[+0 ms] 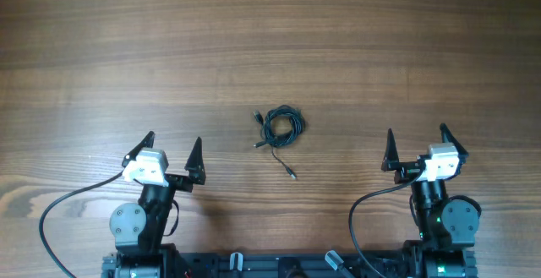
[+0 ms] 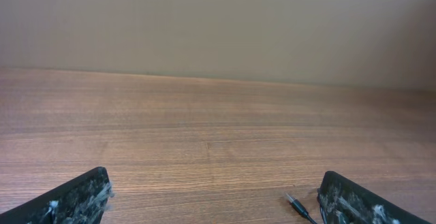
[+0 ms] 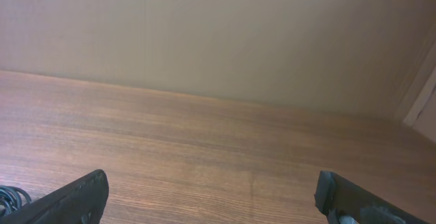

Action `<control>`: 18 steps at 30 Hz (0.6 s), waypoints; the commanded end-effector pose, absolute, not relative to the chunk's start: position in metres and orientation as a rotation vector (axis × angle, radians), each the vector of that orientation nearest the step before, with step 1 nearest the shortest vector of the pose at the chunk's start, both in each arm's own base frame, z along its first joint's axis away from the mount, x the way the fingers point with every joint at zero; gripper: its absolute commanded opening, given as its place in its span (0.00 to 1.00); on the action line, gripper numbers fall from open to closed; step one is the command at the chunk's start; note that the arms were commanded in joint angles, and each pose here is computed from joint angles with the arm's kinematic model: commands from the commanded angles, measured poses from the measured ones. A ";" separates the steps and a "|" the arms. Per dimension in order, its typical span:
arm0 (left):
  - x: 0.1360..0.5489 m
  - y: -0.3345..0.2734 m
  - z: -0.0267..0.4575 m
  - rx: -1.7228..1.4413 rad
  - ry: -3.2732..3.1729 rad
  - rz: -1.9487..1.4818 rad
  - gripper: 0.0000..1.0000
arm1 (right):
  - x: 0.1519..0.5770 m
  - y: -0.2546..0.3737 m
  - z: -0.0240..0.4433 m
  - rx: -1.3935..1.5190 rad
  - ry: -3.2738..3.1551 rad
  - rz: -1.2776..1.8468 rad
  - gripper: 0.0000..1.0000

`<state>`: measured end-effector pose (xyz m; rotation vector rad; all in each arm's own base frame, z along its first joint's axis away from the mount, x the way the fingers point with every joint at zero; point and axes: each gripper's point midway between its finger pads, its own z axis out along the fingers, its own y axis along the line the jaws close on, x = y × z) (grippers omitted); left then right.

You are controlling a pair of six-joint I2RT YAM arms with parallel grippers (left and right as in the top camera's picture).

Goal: Untangle cables

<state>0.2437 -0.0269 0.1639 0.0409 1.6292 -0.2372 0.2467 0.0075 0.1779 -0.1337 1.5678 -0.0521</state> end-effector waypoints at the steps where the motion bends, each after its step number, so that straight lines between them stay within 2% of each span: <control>1: 0.244 -0.022 0.162 0.037 1.628 -0.203 1.00 | 0.247 0.007 0.175 -0.141 1.565 -0.064 1.00; 18: 0.242 -0.030 0.184 0.029 1.566 -0.281 1.00 | 0.247 0.007 0.175 -0.142 1.565 -0.064 1.00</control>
